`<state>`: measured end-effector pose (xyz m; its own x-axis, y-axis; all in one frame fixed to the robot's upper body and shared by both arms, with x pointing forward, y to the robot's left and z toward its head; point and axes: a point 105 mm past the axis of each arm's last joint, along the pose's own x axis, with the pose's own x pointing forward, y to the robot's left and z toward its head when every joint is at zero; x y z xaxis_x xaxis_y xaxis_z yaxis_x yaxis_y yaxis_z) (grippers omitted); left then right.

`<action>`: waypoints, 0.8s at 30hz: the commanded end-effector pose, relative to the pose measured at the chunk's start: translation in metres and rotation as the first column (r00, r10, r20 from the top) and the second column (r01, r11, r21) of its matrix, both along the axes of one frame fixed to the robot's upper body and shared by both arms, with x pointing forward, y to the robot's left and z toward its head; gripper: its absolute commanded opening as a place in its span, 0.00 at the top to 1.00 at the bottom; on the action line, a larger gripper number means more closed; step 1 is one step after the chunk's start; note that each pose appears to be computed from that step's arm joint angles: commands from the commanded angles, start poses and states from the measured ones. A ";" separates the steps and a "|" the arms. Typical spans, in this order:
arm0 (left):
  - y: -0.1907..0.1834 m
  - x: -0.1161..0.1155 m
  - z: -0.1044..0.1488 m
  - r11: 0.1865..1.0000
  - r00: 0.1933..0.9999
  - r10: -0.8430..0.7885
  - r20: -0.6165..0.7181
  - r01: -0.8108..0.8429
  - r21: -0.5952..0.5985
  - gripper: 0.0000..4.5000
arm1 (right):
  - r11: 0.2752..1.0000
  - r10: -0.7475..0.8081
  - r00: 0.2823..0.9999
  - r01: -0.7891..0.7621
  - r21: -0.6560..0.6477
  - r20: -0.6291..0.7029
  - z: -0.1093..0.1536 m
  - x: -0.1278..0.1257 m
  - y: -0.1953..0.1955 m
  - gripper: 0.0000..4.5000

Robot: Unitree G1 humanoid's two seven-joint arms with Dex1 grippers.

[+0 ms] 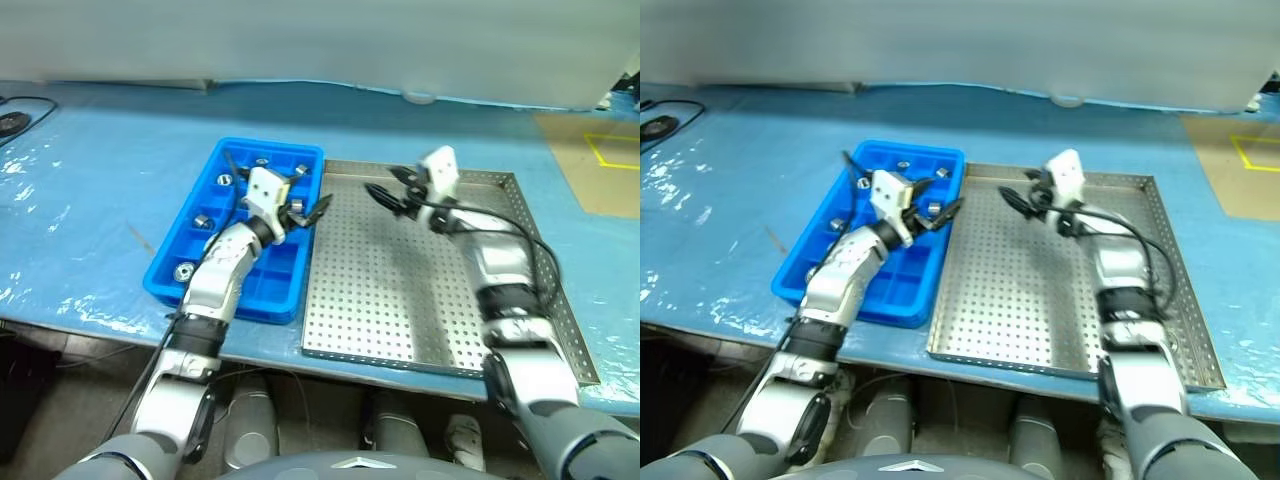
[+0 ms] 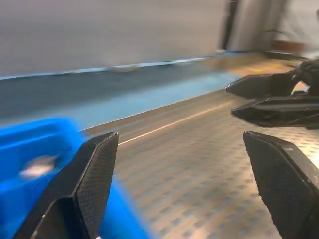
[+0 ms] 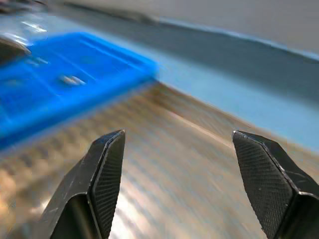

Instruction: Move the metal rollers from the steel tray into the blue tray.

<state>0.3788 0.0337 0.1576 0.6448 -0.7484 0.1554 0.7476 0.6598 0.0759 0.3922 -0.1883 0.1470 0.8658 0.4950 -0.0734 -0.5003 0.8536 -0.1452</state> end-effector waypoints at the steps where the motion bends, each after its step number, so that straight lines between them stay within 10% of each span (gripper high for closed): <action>1: -0.031 -0.003 0.007 0.991 0.989 -0.137 0.048 0.136 0.017 0.05 | 0.985 -0.170 0.983 0.169 0.032 0.063 0.028 -0.019 -0.037 0.20; 19: -0.053 -0.004 -0.013 0.975 0.976 -0.212 0.042 0.209 0.071 0.05 | 0.918 -0.367 0.906 0.389 0.073 -0.210 -0.017 -0.042 -0.070 0.20; 24: -0.049 -0.008 -0.021 0.972 0.976 -0.207 0.067 0.197 0.129 0.05 | 0.890 -0.454 0.844 0.447 -0.096 -0.286 -0.050 -0.044 -0.090 0.20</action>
<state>0.3742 -0.0142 0.1263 0.4804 -0.8742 0.0700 0.8621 0.4854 0.1453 0.3486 -0.2679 0.0959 0.9283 0.1026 -0.3575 -0.1188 0.9926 -0.0236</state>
